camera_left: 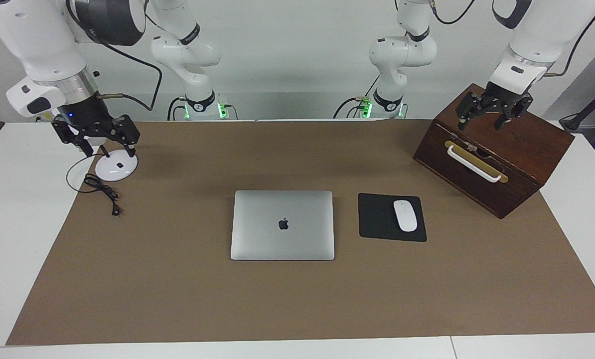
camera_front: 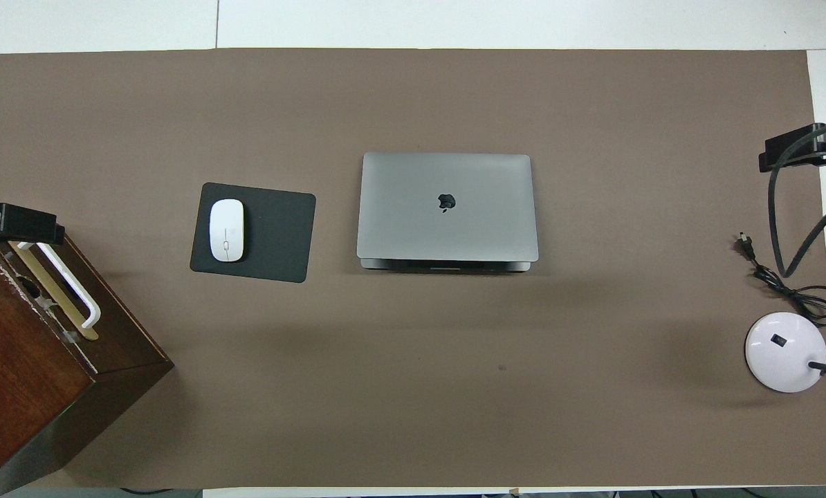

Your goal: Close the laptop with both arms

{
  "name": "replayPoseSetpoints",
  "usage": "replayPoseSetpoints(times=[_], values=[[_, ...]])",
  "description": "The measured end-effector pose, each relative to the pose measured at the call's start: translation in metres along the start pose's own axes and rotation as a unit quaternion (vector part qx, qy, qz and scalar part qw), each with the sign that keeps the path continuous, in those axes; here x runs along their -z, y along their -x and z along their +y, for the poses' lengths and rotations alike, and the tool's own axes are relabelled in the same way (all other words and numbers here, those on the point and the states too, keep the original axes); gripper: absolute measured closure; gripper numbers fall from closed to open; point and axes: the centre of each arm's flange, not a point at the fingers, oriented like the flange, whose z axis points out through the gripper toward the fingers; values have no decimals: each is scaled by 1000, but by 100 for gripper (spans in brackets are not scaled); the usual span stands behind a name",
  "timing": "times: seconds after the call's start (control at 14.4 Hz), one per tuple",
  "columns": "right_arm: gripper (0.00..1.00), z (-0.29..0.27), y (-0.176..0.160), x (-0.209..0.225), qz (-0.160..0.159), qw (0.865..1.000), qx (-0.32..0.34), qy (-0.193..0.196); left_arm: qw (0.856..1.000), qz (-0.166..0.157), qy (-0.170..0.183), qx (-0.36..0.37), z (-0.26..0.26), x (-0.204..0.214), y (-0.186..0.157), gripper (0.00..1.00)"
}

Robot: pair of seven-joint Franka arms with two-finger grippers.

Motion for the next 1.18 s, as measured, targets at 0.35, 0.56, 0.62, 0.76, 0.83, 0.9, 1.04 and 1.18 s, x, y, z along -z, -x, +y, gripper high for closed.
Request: replayPoseSetpoints(times=[0.35, 0.56, 0.62, 0.76, 0.83, 0.9, 1.04, 1.18], values=[[0, 0, 1, -7, -8, 1000, 0, 0, 1000, 0, 3, -1, 2, -1, 0, 0], [0, 0, 1, -10, -11, 1000, 0, 0, 1000, 0, 12, -1, 4, -1, 0, 0], [0, 0, 1, -10, -11, 1000, 0, 0, 1000, 0, 12, 0, 4, -1, 0, 0], [0, 0, 1, -10, -11, 1000, 0, 0, 1000, 0, 13, 0, 4, -1, -1, 0], [0, 0, 1, -10, -11, 1000, 0, 0, 1000, 1, 13, 0, 3, -1, 0, 0], [0, 0, 1, -10, -11, 1000, 0, 0, 1000, 1, 13, 0, 3, -1, 0, 0], [0, 0, 1, -10, -11, 1000, 0, 0, 1000, 1, 13, 1, 2, -1, 0, 0], [0, 0, 1, -10, -11, 1000, 0, 0, 1000, 1, 13, 2, 1, -1, 0, 0]])
